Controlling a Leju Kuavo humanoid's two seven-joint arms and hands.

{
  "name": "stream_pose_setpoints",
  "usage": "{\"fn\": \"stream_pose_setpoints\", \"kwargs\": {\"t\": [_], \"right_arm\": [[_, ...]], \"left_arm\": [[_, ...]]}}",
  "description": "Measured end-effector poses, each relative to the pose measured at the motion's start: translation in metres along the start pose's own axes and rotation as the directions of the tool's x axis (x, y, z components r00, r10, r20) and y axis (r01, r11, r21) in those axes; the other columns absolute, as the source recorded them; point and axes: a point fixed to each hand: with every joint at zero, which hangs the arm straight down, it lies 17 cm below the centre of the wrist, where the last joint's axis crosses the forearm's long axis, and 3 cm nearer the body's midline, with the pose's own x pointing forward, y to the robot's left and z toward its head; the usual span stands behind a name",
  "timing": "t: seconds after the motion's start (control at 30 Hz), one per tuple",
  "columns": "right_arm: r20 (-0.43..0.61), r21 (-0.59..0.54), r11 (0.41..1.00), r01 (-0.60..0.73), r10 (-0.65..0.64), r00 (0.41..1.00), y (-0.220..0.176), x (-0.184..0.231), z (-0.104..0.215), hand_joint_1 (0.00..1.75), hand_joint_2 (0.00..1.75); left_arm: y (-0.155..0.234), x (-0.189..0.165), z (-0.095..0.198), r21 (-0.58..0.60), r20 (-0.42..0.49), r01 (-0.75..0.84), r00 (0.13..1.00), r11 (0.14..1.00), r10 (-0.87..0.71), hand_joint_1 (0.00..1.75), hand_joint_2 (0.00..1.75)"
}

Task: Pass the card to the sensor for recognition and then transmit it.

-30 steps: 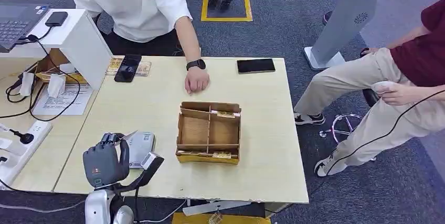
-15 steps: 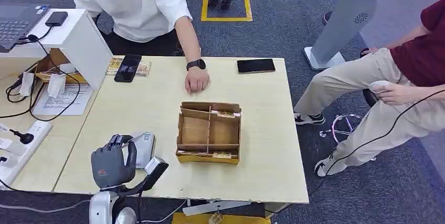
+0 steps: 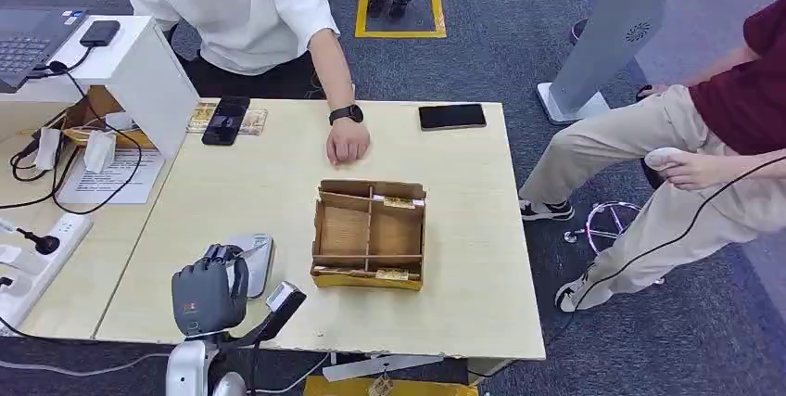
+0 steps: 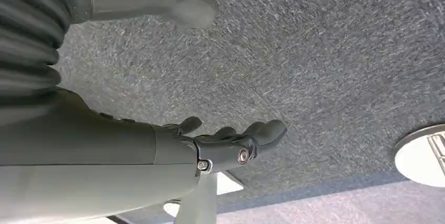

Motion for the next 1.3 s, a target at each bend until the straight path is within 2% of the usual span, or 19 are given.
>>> {"fn": "stream_pose_setpoints", "kwargs": {"t": [0.3,0.5,0.73,1.1,1.3], "right_arm": [[-0.007,0.002,1.0,0.005,-0.005,1.0,0.001,-0.002,0.0,0.0,1.75],[-0.01,0.004,1.0,0.008,-0.008,1.0,0.001,-0.002,0.0,0.0,1.75],[-0.009,0.007,1.0,0.007,-0.007,1.0,0.002,-0.002,0.001,0.0,1.75],[-0.02,0.011,1.0,0.01,-0.01,1.0,0.002,-0.004,0.001,0.0,1.75],[-0.015,0.014,1.0,0.007,-0.007,1.0,0.003,-0.003,0.001,0.0,1.75]], "left_arm": [[-0.023,0.005,0.012,-0.066,0.026,0.051,0.998,0.997,-0.049,1.75,1.75],[-0.031,0.0,0.015,-0.088,0.008,0.102,0.995,0.991,-0.102,1.75,1.75],[-0.044,0.002,0.019,-0.116,0.048,0.131,0.991,0.985,-0.126,1.75,1.75],[-0.082,0.003,0.031,-0.229,0.092,0.172,0.984,0.958,-0.155,1.75,1.75],[-0.087,0.003,0.031,-0.242,0.108,0.184,0.981,0.953,-0.162,1.75,1.75]]}}
